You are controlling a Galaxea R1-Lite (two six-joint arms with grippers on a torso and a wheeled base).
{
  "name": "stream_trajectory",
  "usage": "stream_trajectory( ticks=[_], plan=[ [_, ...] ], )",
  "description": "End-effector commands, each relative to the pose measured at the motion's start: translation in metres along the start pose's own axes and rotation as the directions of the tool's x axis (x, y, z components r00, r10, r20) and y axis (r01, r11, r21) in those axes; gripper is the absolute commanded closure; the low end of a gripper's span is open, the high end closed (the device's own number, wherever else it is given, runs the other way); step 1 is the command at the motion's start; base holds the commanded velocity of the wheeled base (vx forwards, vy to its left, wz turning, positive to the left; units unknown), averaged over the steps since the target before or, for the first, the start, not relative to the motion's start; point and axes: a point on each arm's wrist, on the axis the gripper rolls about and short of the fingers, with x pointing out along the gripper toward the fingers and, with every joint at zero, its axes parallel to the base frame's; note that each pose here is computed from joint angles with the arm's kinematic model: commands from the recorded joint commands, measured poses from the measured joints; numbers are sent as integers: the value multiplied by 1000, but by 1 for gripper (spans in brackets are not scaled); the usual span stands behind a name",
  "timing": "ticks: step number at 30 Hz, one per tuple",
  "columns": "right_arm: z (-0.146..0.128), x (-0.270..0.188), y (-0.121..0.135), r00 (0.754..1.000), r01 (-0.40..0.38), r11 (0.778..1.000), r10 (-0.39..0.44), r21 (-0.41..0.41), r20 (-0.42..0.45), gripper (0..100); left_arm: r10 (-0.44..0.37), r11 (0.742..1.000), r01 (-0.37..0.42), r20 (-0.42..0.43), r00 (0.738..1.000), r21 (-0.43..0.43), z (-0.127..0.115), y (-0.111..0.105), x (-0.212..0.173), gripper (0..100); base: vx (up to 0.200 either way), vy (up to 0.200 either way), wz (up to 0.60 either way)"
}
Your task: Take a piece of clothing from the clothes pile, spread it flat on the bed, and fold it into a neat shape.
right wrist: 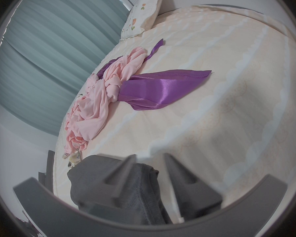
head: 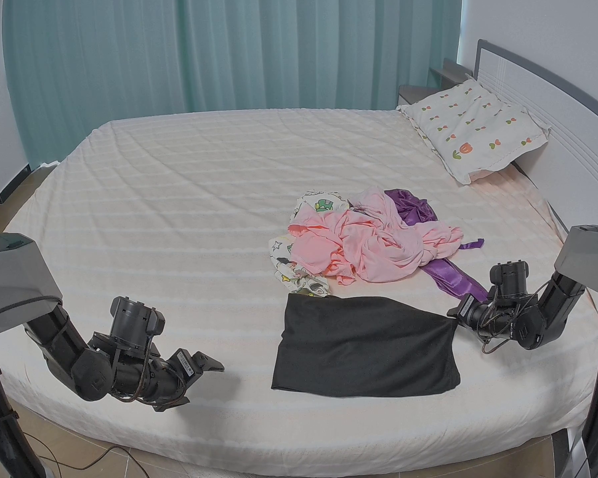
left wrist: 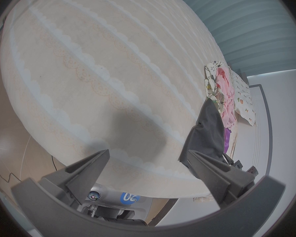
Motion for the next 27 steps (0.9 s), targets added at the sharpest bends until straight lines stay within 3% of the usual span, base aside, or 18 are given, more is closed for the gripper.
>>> stream_trajectory(
  ticks=[1, 5, 10, 13, 14, 16, 20, 27],
  plan=[
    [0, -4, -1, 1000, 3, 1000, -3, -9, 2, 0, 1, 1000, -1, 0, 1000, -1, 0, 0, 0, 0, 0, 0, 0],
    [2, -18, -13, 1000, -3, 993, 6, -120, 28, 0, 3, 1000, -3, -1, 1000, -1, 0, 1, 1, 0, 0, 0, 0],
    [-10, -31, -18, 996, -83, 975, 86, -205, 4, 0, 7, 1000, -7, 0, 1000, -2, 0, 1, 1, 0, 0, 0, 0],
    [-25, -43, -26, 989, -144, 938, 122, -315, -88, 0, 7, 1000, -7, 0, 1000, -2, 0, 1, 2, 0, 0, 0, 0],
    [-26, -43, -27, 988, -147, 935, 123, -323, -96, 0, 7, 1000, -7, 0, 1000, -4, 0, 1, 2, 0, 0, 0, 0],
    [-36, -50, -33, 977, -191, 902, 135, -388, -166, 0, 6, 1000, -6, 1, 1000, -3, 0, 1, 2, 0, -100, 0, 0],
    [-42, -52, -38, 970, -210, 879, 133, -428, -203, 0, 7, 1000, -7, 0, 1000, -2, 0, 1, 2, 0, -100, 0, 0],
    [-45, -51, -37, 962, -236, 875, 150, -423, -226, 0, 7, 1000, -7, 0, 1000, -2, 0, 1, 2, 0, 0, 0, 0]
  ],
)
